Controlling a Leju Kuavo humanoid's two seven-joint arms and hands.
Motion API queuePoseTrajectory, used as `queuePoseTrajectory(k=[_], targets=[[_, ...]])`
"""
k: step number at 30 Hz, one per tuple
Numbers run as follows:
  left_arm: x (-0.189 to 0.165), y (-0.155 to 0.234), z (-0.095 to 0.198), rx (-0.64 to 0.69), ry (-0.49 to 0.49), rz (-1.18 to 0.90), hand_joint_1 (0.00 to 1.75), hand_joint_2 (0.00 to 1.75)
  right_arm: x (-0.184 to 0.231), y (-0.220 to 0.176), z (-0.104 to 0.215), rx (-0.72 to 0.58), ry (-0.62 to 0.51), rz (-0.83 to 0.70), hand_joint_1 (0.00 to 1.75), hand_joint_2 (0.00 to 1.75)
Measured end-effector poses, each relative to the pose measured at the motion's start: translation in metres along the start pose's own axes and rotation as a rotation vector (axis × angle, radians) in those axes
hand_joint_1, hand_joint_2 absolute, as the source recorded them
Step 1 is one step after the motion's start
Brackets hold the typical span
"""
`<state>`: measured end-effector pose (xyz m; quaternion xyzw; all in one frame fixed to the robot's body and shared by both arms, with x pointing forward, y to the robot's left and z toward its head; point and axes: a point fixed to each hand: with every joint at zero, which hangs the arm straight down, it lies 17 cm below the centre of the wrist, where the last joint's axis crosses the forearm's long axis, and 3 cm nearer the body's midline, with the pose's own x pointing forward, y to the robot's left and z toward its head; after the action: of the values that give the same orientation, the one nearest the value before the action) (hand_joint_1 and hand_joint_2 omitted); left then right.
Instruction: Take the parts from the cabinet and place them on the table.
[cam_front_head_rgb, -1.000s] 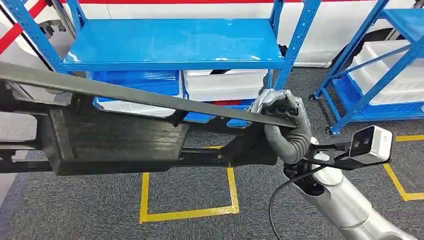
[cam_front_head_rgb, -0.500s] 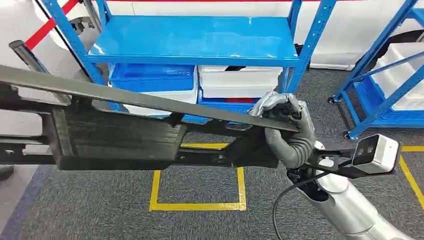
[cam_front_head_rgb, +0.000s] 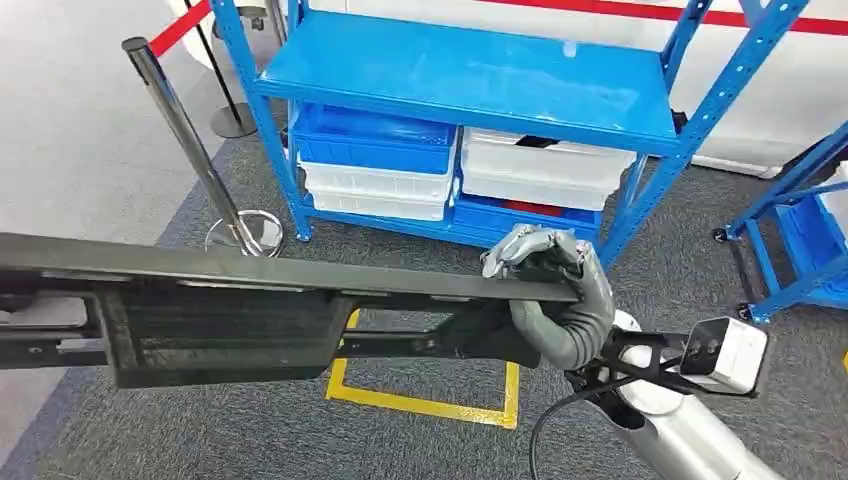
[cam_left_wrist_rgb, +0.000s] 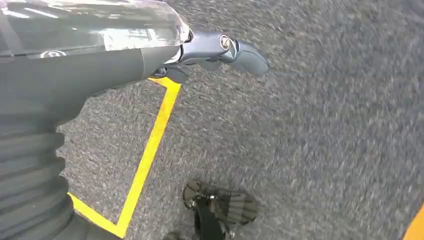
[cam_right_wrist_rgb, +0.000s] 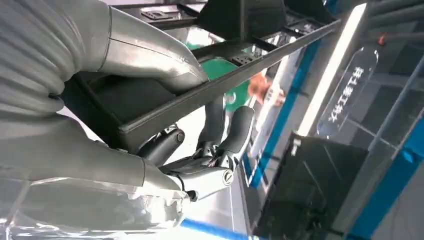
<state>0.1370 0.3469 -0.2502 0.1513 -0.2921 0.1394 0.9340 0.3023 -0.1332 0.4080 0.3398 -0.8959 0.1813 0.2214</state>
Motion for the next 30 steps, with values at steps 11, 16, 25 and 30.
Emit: queuePoseTrajectory(k=[11, 16, 25, 30], targets=[[-0.004, -0.006, 0.005, -0.026, -0.010, 0.021, 0.00, 1.75, -0.018, 0.032, 0.013, 0.093, 0.116, -0.058, 1.71, 1.75], [0.002, -0.011, 0.003, -0.046, -0.018, 0.014, 0.00, 1.75, -0.028, 0.058, 0.045, 0.145, 0.122, -0.048, 1.71, 1.75], [0.000, -0.011, 0.003, -0.045, -0.006, 0.012, 0.00, 1.75, -0.045, 0.071, 0.066, 0.166, 0.190, -0.081, 1.71, 1.75], [0.004, -0.029, 0.005, -0.085, -0.008, 0.011, 0.00, 1.75, -0.054, 0.067, 0.078, 0.167, 0.219, -0.075, 1.71, 1.75]])
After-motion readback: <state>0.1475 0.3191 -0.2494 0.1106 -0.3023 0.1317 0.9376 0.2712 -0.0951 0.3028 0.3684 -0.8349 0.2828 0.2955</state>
